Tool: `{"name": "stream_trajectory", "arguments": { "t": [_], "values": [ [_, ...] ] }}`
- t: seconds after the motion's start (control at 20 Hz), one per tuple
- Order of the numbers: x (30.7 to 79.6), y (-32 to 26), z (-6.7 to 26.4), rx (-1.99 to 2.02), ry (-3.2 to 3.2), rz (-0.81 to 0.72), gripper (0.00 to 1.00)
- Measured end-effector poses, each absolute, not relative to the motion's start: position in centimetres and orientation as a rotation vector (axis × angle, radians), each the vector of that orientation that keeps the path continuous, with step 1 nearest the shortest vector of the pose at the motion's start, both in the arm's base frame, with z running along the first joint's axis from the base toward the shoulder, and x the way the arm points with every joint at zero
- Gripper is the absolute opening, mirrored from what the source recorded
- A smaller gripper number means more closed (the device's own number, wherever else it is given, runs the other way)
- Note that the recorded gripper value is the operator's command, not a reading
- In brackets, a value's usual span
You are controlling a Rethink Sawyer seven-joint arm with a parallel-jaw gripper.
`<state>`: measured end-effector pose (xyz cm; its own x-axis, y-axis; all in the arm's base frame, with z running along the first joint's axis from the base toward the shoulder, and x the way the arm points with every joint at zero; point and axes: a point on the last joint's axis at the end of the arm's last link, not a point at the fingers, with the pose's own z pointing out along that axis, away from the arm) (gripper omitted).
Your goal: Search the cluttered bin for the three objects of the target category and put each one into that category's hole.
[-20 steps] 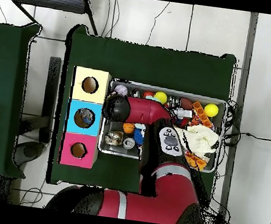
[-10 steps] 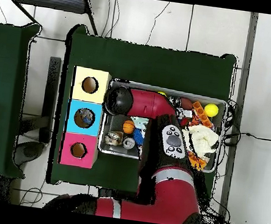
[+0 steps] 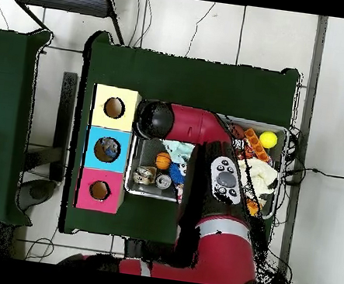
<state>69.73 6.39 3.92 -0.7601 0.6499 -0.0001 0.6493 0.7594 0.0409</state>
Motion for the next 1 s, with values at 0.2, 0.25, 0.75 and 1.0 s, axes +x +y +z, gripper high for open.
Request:
{"name": "stream_trajectory", "arguments": {
  "t": [0.2,0.25,0.75,1.0],
  "values": [
    [70.2,6.0,4.2,1.081,2.920,0.048,1.00],
    [70.2,6.0,4.1,1.080,2.919,0.044,1.00],
    [67.9,5.9,2.7,1.144,2.993,-0.065,1.00],
    [66.2,6.1,2.0,1.204,3.071,-0.138,1.00]
  ]
}}
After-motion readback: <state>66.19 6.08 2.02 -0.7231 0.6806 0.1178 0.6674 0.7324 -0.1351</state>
